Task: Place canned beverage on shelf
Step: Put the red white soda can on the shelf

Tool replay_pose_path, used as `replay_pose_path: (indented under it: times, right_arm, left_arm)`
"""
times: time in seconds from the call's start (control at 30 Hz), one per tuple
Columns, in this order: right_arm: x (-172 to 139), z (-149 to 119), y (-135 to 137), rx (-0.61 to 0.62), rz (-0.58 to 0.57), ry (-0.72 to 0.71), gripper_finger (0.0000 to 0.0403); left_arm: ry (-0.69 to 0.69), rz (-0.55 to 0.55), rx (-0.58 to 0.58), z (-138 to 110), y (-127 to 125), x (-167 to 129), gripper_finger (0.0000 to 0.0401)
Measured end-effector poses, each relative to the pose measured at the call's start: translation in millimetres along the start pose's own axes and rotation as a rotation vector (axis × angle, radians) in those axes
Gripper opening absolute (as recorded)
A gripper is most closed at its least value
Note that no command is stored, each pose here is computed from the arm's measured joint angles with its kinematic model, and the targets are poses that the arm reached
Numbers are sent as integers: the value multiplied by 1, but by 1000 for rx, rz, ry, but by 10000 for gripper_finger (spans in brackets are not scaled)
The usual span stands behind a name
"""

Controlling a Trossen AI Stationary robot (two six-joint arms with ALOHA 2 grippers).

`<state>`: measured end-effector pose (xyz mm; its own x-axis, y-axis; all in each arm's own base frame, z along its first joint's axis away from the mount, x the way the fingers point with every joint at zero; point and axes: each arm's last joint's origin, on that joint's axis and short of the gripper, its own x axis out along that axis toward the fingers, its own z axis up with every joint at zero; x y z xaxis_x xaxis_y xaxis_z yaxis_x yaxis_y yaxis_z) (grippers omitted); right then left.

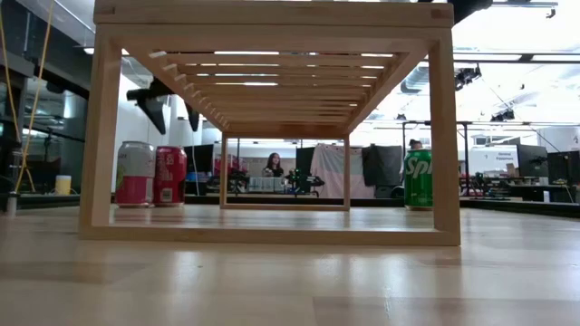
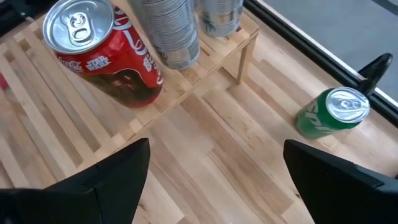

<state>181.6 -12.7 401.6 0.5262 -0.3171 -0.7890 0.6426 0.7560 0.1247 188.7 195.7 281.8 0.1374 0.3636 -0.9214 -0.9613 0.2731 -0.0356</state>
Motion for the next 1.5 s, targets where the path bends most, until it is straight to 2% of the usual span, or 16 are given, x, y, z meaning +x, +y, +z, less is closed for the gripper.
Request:
replay_pose_path:
  times: [0.17,0.4,0.5,0.67,1.17,1.37,1.5]
  right_arm:
    - [0,2,2,5,18,-12,354]
    - [1,3,3,4,25,-20,354]
    - [1,3,3,7,25,-20,354]
    - [1,3,3,7,25,-20,354]
    - [1,3,3,8,26,-22,354]
    - [0,4,3,12,32,-30,353]
    - [0,4,3,23,32,-30,353]
  left_arm:
    - [-47,37,-10,7,9,0,366]
    - [67,9,-52,16,20,25,366]
    - [120,-33,-56,17,19,35,366]
    - [175,-19,-48,15,19,43,366]
    - [176,6,-50,14,19,44,366]
    - [265,44,-28,11,16,61,366]
    - [230,86,-22,12,12,64,366]
